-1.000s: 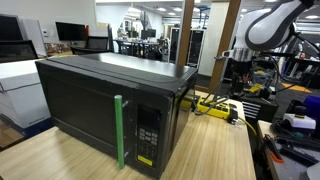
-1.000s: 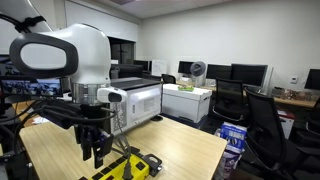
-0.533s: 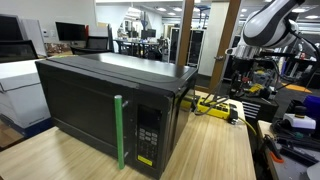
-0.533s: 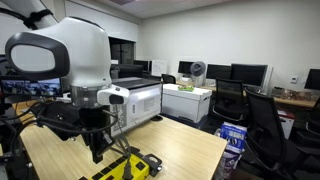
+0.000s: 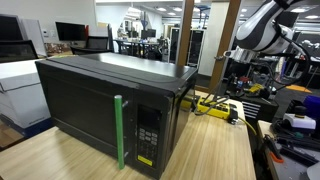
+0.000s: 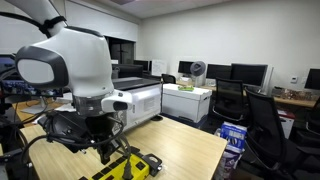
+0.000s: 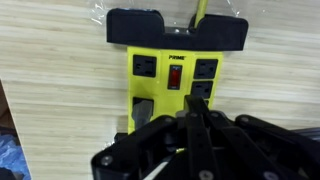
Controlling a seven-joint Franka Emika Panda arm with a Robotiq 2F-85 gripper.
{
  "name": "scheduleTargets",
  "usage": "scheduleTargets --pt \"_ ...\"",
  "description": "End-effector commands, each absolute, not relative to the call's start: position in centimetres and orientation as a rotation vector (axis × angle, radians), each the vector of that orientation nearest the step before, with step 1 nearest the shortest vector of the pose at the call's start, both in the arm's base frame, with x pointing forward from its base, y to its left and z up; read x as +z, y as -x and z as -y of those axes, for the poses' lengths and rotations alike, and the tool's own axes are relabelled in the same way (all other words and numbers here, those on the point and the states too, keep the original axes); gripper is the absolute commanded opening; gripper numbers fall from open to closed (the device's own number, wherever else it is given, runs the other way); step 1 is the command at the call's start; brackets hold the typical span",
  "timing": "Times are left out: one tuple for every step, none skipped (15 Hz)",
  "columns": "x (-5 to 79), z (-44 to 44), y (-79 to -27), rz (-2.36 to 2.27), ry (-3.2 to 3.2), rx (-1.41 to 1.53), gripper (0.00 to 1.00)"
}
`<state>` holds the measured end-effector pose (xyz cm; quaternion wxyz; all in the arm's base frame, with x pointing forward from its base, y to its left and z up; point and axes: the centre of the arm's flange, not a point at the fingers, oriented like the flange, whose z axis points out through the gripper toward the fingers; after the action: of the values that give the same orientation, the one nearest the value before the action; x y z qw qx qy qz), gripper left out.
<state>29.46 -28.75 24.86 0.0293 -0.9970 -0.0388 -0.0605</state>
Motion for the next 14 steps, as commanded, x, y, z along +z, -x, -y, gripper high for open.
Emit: scheduleTargets --pt "22.6 29.6 -30.2 0.156 3.078 -0.213 0.03" --pt "22.3 29.6 -30.4 0.157 3.078 -0.216 0.02" --pt "22.1 29.7 -30.5 0.158 3.078 -0.215 0.03" --pt "21.9 29.8 -30.6 0.157 3.079 -0.217 0.02" --pt "21.6 29.9 -30.7 0.159 3.08 -0.22 0.02" --pt "21.4 30.0 -30.8 0.158 3.083 -0.223 0.02" --pt "21.0 30.2 -31.0 0.161 3.086 -0.223 0.02" --pt "20.5 30.2 -31.2 0.162 3.085 -0.219 0.02" --pt "20.4 30.0 -30.9 0.165 3.082 -0.211 0.02" --pt "20.1 29.9 -30.9 0.172 3.079 -0.206 0.02" --pt "19.9 29.9 -30.9 0.177 3.078 -0.2 0.02" --pt "19.7 29.8 -30.9 0.182 3.077 -0.192 0.02" --pt "19.5 29.7 -30.9 0.186 3.076 -0.187 0.02" --pt "19.3 29.7 -30.9 0.19 3.077 -0.184 0.02"
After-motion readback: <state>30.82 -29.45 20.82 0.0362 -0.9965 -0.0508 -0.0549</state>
